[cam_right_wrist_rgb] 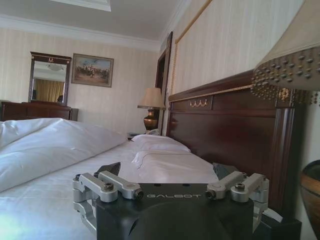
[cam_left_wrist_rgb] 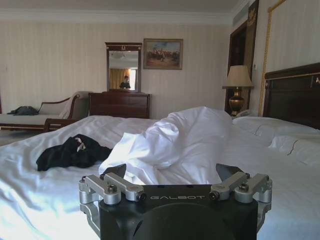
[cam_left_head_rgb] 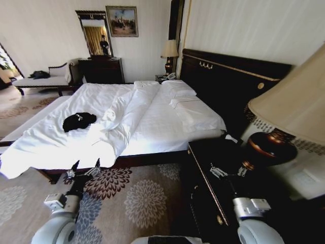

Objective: Fold the clothes on the bed.

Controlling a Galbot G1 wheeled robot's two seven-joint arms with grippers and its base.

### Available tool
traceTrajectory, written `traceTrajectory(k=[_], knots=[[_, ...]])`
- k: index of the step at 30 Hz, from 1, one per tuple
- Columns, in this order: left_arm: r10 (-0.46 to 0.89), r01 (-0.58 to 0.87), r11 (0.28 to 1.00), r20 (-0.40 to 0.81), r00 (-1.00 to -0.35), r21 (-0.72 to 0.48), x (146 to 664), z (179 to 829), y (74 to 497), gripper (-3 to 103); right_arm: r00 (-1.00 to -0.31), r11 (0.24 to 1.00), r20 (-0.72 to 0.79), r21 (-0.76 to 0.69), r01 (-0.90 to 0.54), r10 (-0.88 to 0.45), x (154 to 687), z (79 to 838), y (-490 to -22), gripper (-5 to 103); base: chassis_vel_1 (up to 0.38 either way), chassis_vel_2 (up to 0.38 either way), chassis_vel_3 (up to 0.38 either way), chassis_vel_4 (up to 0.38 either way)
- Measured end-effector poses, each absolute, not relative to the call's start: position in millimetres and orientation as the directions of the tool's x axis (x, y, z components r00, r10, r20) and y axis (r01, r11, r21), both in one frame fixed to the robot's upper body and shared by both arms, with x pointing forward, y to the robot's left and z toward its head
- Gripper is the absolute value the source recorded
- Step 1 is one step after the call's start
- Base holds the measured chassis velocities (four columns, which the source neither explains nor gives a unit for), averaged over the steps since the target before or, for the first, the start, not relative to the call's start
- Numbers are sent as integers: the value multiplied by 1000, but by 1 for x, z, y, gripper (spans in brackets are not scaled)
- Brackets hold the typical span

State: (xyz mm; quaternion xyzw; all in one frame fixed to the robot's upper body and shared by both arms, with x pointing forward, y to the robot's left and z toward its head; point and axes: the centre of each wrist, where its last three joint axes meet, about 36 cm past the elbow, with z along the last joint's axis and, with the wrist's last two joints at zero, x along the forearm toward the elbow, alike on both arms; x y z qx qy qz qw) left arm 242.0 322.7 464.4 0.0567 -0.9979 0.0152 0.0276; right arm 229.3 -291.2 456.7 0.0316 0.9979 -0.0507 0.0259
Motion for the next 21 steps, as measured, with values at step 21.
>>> traceTrajectory(k=[21], knots=[[-99,-101,994,54,-994,-31,242,465,318,100,-998,993,-37,-101,56,53,229,453,-288,100,-154,153,154,-160]])
